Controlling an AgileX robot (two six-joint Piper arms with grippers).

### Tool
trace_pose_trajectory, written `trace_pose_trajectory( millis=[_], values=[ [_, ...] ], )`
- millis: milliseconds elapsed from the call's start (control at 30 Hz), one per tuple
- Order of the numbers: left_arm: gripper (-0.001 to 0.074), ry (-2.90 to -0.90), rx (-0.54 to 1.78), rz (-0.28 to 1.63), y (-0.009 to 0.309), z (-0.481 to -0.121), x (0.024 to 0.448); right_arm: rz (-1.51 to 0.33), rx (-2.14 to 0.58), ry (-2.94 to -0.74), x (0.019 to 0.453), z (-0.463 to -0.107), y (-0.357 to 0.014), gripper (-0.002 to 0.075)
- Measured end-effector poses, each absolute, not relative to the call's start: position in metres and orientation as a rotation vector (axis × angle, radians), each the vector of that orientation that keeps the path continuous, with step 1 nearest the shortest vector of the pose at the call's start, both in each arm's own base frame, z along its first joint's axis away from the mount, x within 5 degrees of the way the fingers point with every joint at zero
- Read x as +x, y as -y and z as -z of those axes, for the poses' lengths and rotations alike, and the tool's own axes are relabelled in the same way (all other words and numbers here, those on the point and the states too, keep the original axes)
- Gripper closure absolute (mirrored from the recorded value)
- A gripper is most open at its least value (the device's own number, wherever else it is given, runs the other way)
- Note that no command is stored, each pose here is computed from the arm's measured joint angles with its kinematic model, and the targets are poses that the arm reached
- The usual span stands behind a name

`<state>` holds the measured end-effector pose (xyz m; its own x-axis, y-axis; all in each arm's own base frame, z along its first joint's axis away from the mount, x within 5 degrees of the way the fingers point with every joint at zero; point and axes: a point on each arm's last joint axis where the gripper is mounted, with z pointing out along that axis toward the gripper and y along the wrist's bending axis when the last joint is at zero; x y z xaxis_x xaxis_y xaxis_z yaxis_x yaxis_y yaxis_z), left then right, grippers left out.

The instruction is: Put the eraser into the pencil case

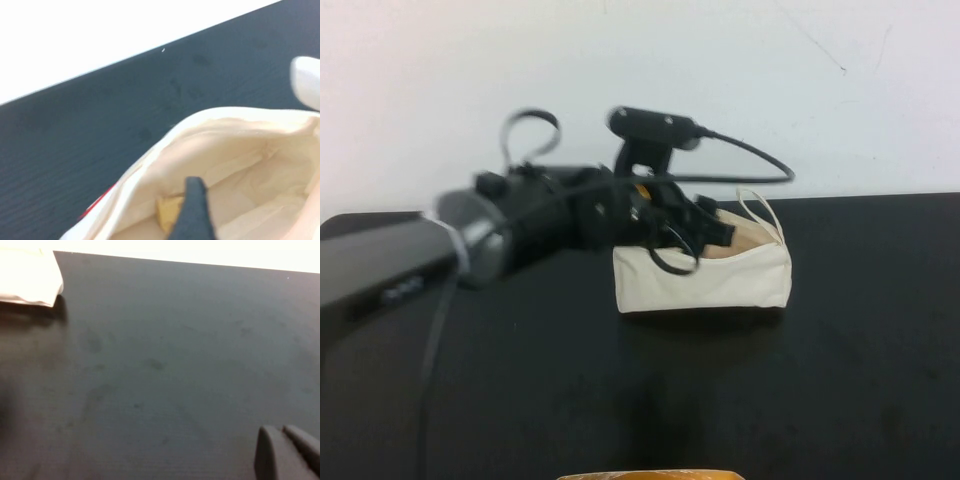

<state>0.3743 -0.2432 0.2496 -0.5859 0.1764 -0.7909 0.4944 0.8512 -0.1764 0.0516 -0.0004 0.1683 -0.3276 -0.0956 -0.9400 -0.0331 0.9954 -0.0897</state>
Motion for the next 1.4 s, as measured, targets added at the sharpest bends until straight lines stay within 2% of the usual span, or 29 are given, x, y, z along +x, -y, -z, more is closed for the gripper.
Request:
trace_pose_trajectory(
  millis=[167, 267, 500, 700, 867, 1033, 1200, 1400],
  values=[
    [0.062, -2.178, 0.565, 0.42, 0.218, -0.288, 0.355, 0.063, -0.092, -1.905, 0.052, -0.168, 0.0, 0.0727],
    [0.0698, -2.143, 0.596, 0.389, 0.202, -0.306, 0.332, 0.063, -0.092, -1.905, 0.052, -0.168, 0.0, 0.0727],
    [0.0725, -2.102, 0.546, 0.434, 0.159, -0.324, 0.257, 0.063, -0.092, -1.905, 0.052, -0.168, 0.0, 0.0727],
    [0.0727, -2.163, 0.566, 0.446, 0.133, -0.313, 0.209, 0.063, -0.092, -1.905, 0.052, -0.168, 0.0, 0.0727],
    [0.0727, -2.216, 0.682, 0.337, 0.121, -0.305, 0.193, 0.063, -0.092, -1.905, 0.052, -0.168, 0.0, 0.0727],
    [0.0727, -2.193, 0.732, 0.254, 0.107, -0.313, 0.179, 0.063, -0.092, -1.905, 0.052, -0.168, 0.0, 0.0727],
    [0.0727, -2.066, 0.641, 0.24, 0.089, -0.313, 0.167, 0.063, -0.092, -1.905, 0.052, -0.168, 0.0, 0.0727],
    [0.0727, -1.952, 0.441, 0.252, 0.062, -0.277, 0.141, 0.063, -0.092, -1.905, 0.052, -0.168, 0.0, 0.0727]
  ],
)
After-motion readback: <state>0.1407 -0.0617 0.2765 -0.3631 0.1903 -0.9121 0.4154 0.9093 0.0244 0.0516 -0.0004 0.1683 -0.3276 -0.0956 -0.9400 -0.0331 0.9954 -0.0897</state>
